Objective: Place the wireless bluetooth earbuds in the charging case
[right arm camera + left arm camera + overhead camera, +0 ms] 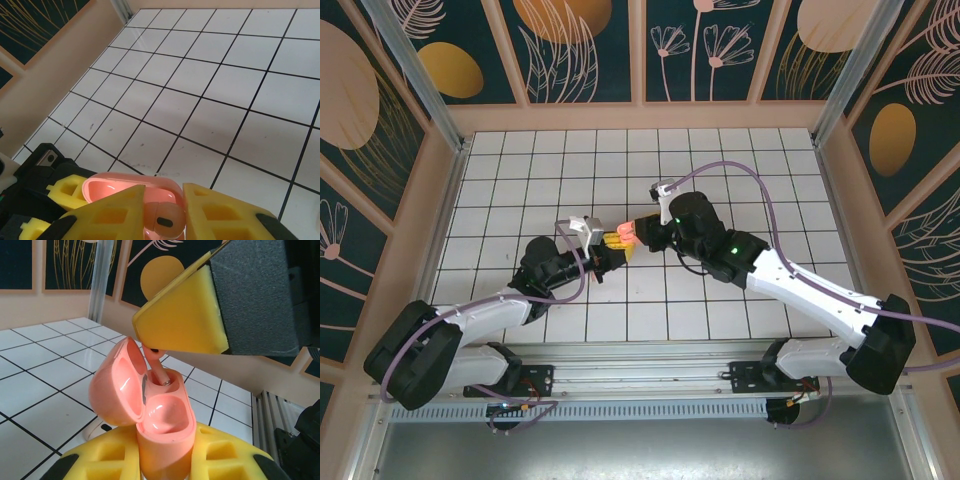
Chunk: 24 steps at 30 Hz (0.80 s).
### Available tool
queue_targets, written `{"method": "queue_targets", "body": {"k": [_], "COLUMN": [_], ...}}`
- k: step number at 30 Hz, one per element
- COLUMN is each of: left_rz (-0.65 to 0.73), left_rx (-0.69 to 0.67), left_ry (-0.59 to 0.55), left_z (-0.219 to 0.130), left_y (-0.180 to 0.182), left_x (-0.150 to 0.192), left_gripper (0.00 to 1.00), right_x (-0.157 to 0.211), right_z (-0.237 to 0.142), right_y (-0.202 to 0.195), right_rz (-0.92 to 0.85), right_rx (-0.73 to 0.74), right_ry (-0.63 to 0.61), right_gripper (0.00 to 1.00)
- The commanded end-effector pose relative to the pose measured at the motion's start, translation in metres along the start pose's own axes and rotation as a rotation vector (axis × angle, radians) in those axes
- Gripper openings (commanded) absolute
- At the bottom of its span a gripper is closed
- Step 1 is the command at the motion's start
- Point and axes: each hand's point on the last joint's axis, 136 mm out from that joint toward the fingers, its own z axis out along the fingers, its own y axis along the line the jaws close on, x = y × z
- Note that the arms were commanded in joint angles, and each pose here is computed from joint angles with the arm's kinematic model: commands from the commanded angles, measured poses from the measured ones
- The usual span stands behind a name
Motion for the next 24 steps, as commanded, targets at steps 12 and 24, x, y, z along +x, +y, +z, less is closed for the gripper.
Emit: {"method": "queue_targets", "body": {"k": [12,24], "left_rz": [0.055,0.081], "left_rx": [0.008,0.003], "left_ry": [-0.079,-0.071], "left_z": [-0.001,-0.003], "left_y": [-0.007,-0.007], "left_x": [-0.033,-0.033], "left_gripper": [0.12,0.12], "right_x": [0.017,0.023], "right_z": [0.001,-0.006], "right_y": [0.016,0.03], "right_rz": [-0.104,-0.17], "right_rx": [-0.06,-0.139], "right_ry": [0.054,0.1], "right_gripper": [0.24,0.24]}}
